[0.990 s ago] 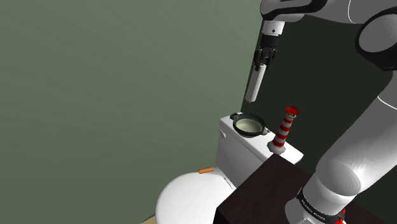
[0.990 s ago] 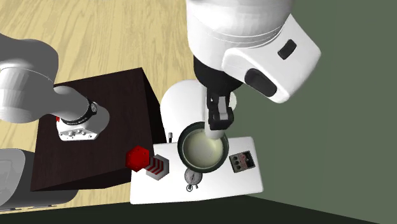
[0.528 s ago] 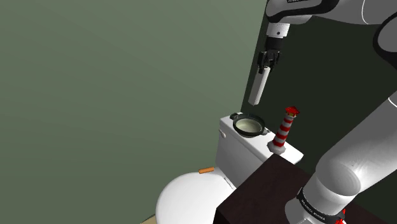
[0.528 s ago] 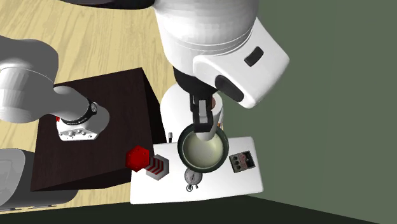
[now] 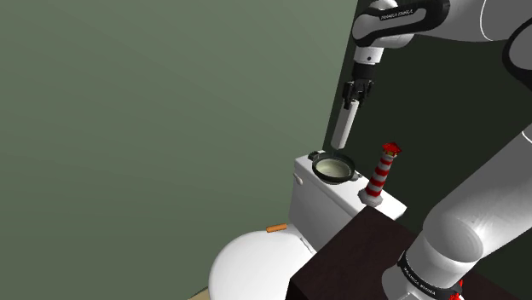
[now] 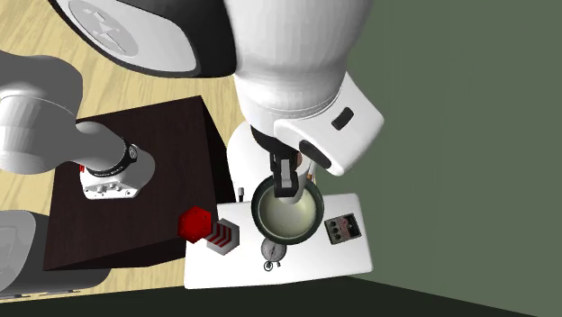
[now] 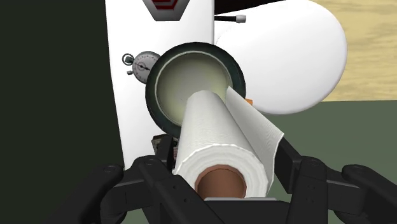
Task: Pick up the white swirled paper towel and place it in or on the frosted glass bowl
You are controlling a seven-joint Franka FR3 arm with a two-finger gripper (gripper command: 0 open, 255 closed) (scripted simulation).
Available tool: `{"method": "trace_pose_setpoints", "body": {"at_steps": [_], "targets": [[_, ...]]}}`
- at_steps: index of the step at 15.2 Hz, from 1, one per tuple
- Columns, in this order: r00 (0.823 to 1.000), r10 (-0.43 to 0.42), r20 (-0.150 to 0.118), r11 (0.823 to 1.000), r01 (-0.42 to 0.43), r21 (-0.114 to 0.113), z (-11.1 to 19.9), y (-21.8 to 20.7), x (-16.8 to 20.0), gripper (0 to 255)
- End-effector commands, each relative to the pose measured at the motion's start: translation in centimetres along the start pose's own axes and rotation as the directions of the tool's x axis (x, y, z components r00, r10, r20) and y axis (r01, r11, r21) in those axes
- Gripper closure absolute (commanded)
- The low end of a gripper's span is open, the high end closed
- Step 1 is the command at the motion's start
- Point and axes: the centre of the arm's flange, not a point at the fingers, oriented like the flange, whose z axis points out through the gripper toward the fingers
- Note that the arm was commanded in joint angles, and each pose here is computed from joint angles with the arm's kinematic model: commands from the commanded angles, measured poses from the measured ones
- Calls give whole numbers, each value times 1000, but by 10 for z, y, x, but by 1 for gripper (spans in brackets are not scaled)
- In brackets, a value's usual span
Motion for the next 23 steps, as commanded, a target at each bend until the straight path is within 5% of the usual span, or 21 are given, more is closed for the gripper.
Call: {"method": "trace_pose_setpoints", "body": {"at_steps": [1,17,23], "targets": [[1000,0,-1,1000,0,0,9,-1,0,255],[1000,0,-1,1000,0,0,96,1,2,255],[1000,0,-1,1000,0,0,96,1,2,255]]}}
